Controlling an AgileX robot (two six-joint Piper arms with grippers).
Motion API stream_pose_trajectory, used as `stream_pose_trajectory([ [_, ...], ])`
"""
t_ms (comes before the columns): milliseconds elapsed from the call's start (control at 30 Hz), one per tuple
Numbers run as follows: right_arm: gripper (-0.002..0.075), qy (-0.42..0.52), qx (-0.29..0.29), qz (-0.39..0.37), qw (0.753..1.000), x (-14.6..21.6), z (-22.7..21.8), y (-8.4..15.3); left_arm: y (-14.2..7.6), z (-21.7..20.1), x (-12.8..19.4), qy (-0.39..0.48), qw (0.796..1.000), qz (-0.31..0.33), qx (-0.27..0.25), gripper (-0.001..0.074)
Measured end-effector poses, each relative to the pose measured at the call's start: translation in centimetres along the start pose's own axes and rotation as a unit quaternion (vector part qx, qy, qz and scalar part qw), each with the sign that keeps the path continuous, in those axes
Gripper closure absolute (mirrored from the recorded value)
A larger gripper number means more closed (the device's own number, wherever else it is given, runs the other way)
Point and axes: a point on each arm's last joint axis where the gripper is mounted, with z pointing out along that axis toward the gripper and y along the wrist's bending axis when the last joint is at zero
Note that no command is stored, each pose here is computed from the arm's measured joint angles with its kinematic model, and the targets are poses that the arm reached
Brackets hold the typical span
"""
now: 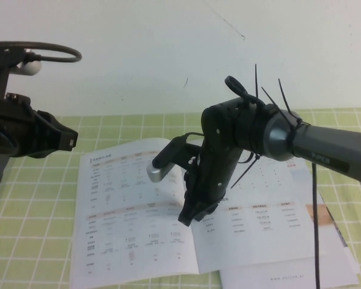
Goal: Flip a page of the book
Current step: Open the closed book
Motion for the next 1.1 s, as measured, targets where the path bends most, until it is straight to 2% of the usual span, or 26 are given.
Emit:
stream_pose_trajectory([
  [400,0.0728,-0.037,0.027,0.030,0.998,6.5,-2.2,2.1,-0.1,0.0,-0.1,-0.004,1.000,-0.006,0.006,0.0738],
  [567,0.0728,-0.105,0.068,0.019,0.992,6.3,-5.7,2.1,-0.4,0.0,-0.2,-0.010,1.000,-0.018,0.020,0.0738],
  [667,0.0728,-0.132,0.095,0.024,0.986,6.6,-7.6,0.8,-0.5,0.0,-0.2,-0.008,0.999,-0.021,0.030,0.0738],
  [867,0.0728,-0.116,0.123,0.108,0.980,10.5,-8.3,-5.5,-1.5,0.4,0.1,-0.006,0.998,-0.006,0.062,0.0738],
  [967,0.0728,-0.104,0.131,0.129,0.977,12.1,-8.3,-7.0,-3.6,1.9,0.9,0.009,0.996,0.026,0.086,0.0738],
  [1100,0.0728,-0.086,0.135,0.127,0.979,13.3,-7.0,-7.2,-7.4,5.3,2.2,0.041,0.989,0.068,0.123,0.0738],
])
